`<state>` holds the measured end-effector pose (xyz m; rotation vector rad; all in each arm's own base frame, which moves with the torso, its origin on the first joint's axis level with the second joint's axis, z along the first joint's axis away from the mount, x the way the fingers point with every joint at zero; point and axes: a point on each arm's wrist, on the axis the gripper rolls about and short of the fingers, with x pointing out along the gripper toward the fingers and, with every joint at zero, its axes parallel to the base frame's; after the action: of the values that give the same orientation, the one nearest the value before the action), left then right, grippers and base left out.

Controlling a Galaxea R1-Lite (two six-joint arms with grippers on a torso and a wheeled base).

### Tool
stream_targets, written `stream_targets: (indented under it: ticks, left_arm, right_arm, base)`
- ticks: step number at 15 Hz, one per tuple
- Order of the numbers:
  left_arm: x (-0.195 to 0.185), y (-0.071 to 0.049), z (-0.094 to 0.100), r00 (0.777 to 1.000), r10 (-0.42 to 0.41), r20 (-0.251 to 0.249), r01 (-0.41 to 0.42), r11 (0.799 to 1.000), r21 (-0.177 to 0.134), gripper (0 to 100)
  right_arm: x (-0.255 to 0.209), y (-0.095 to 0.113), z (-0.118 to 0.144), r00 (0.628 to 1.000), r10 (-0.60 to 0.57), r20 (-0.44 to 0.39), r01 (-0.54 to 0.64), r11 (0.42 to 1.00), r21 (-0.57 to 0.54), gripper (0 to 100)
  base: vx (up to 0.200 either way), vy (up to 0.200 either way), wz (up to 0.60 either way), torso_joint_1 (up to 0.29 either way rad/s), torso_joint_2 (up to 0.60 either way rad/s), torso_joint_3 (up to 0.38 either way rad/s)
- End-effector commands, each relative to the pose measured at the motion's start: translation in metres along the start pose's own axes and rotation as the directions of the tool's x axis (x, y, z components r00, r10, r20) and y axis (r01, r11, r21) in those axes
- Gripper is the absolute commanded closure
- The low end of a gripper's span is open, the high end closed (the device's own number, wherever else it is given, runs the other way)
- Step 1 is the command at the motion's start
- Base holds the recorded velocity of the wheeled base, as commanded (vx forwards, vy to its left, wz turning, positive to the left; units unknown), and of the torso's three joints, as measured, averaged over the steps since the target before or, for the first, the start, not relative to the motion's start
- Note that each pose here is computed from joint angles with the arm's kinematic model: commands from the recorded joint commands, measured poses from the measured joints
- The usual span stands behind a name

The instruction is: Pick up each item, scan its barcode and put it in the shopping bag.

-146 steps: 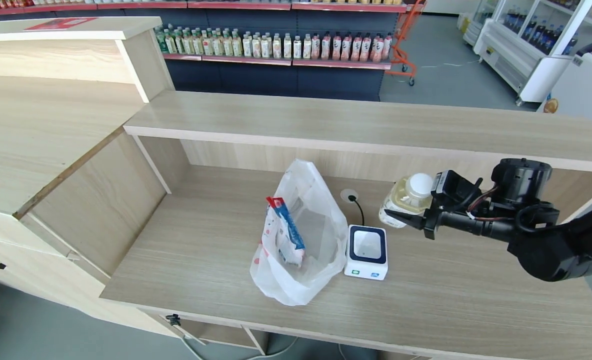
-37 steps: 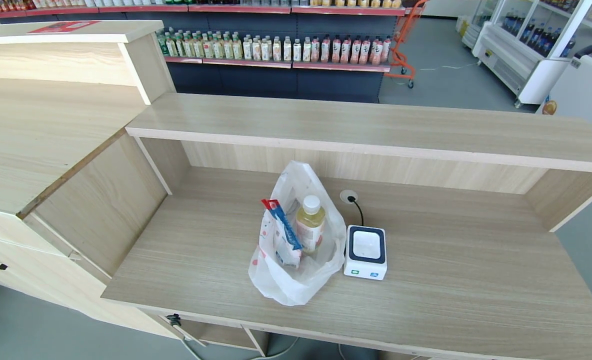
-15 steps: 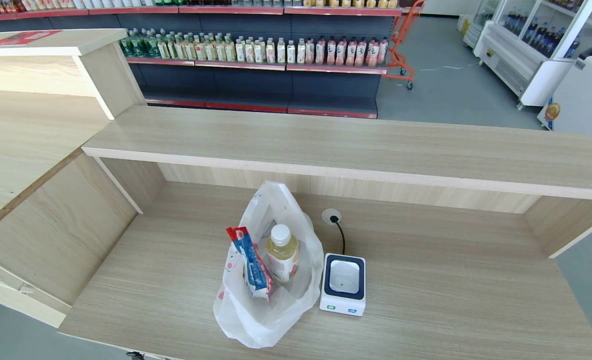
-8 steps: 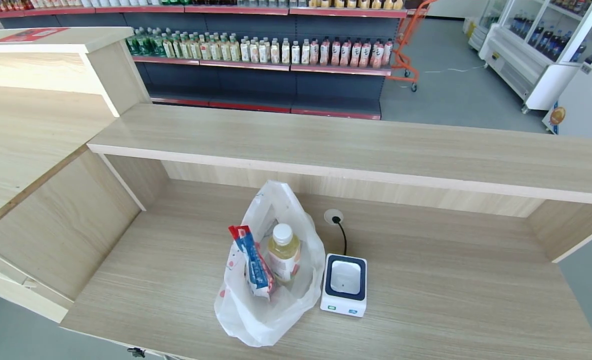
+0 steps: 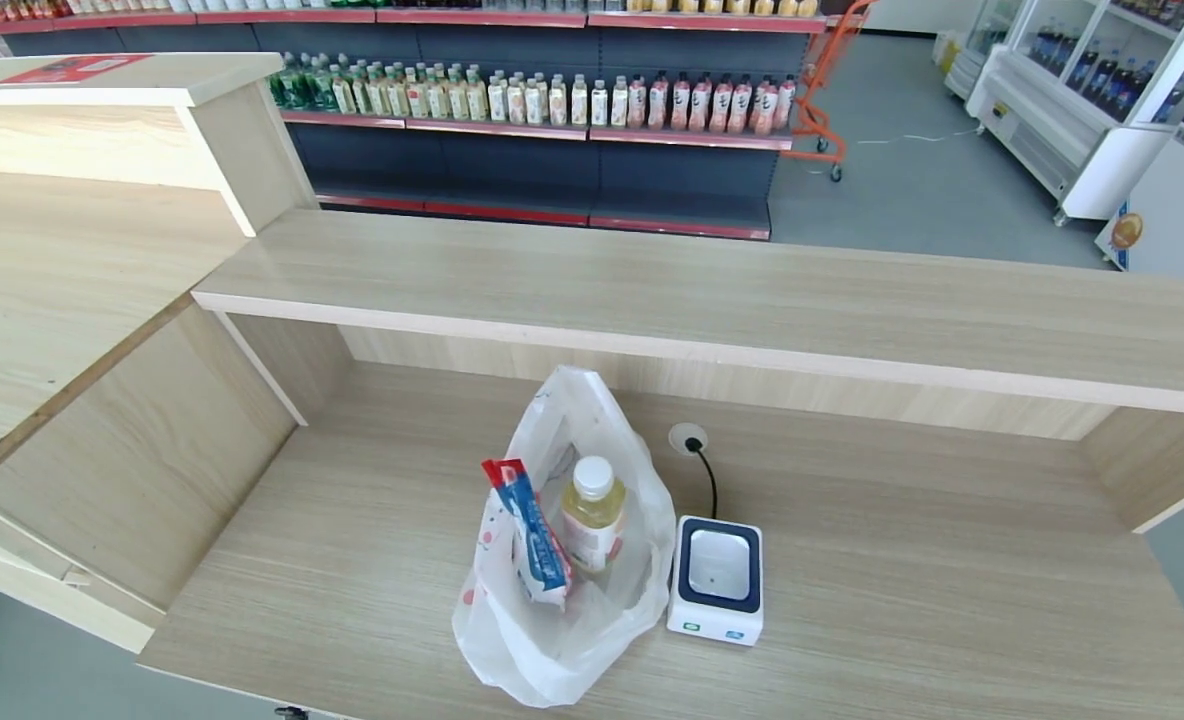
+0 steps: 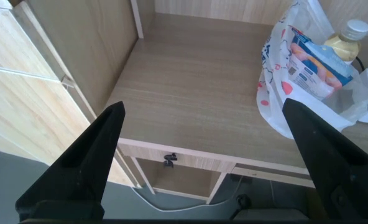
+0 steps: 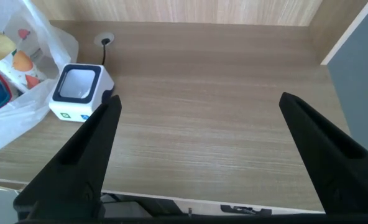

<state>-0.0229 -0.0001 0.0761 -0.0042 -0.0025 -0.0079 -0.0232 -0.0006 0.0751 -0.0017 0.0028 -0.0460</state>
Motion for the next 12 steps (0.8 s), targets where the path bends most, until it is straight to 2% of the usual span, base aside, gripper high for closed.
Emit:
stream_targets:
  ticks: [1,9,10,12]
  left_arm:
    - [0.0000,0.0000,0.0000,1.000,0.000,0.001,0.000,1.000,0.000,0]
    - [0.0000,0.0000,0.0000,1.000,0.000,0.001,0.000,1.000,0.000,0]
    - [0.0000,0.0000,0.0000,1.000,0.002,0.001,-0.002,1.000,0.000,0]
    - [0.0000,0.0000,0.0000,1.000,0.000,0.001,0.000,1.000,0.000,0]
  right_arm:
    - [0.0003,0.0000,0.0000,1.000,0.001,-0.003,-0.001,1.000,0.000,0]
    - [0.0003,0.0000,0.0000,1.000,0.001,-0.003,-0.001,1.000,-0.003,0]
    - [0.0003,0.0000,0.0000,1.000,0.001,-0.003,-0.001,1.000,-0.006,100]
    - [0.0003,-0.0001,0.0000,1.000,0.000,-0.003,0.000,1.000,0.009,100]
  base:
    - [0.000,0.000,0.00,0.000,0.00,0.000]
    - [0.000,0.000,0.00,0.000,0.00,0.000]
    - [0.000,0.000,0.00,0.000,0.00,0.000]
    - [0.000,0.000,0.00,0.000,0.00,0.000]
